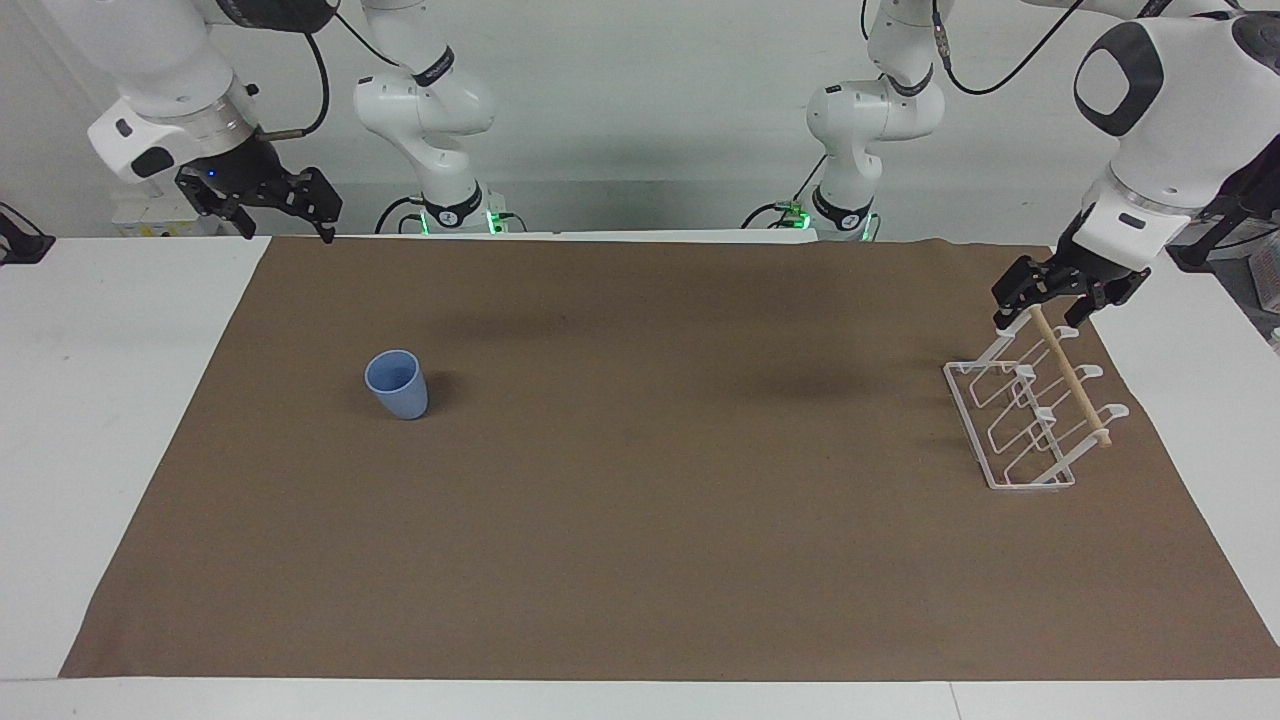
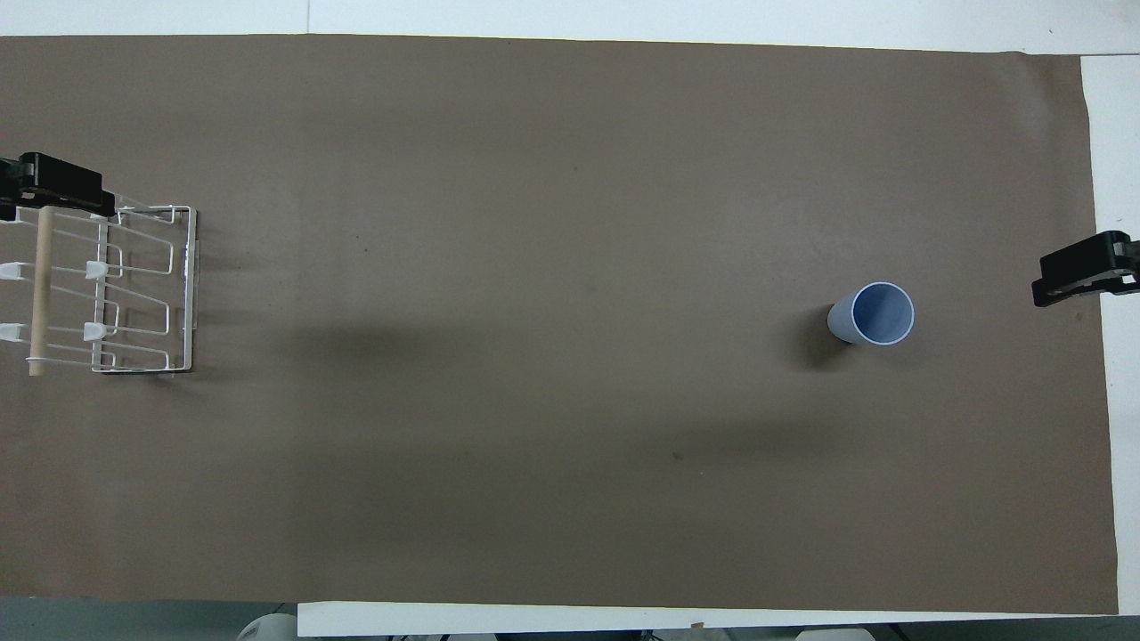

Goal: Hang cup on cup holder

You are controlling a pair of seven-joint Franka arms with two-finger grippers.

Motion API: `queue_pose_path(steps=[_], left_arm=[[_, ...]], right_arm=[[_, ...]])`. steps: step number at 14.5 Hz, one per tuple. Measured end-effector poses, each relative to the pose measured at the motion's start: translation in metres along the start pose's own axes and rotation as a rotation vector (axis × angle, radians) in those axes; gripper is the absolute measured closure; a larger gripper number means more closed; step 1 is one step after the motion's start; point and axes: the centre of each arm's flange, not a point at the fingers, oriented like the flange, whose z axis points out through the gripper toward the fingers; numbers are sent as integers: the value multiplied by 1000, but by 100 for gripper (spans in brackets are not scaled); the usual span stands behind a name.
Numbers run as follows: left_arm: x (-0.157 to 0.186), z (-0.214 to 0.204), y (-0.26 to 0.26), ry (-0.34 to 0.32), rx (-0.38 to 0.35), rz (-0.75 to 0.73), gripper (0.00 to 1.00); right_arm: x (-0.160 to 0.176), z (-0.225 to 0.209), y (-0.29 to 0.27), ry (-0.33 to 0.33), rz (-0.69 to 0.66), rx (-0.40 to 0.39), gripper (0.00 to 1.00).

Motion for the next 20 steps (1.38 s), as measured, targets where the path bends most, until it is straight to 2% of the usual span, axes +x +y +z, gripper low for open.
queue_pose_path(steps=[5, 10, 13, 16, 18, 20], left_arm=[[-7, -6, 1, -15, 0, 1, 0], [-9, -6, 1, -28, 0, 1, 0], [-11, -5, 1, -41, 0, 1, 0], [-11, -4, 1, -45, 0, 1, 0], [-11, -4, 1, -46, 0, 1, 0], [-11, -4, 1, -46, 0, 1, 0]], right_arm=[[0, 0, 0, 4, -1, 3, 0], [10, 7, -2, 40, -32, 3, 0], [33, 54, -6, 60, -56, 7, 0], [55, 133, -16, 71, -81, 9, 0], [60, 183, -19, 58, -103, 8, 0], [60, 220, -18, 16, -125, 9, 1]])
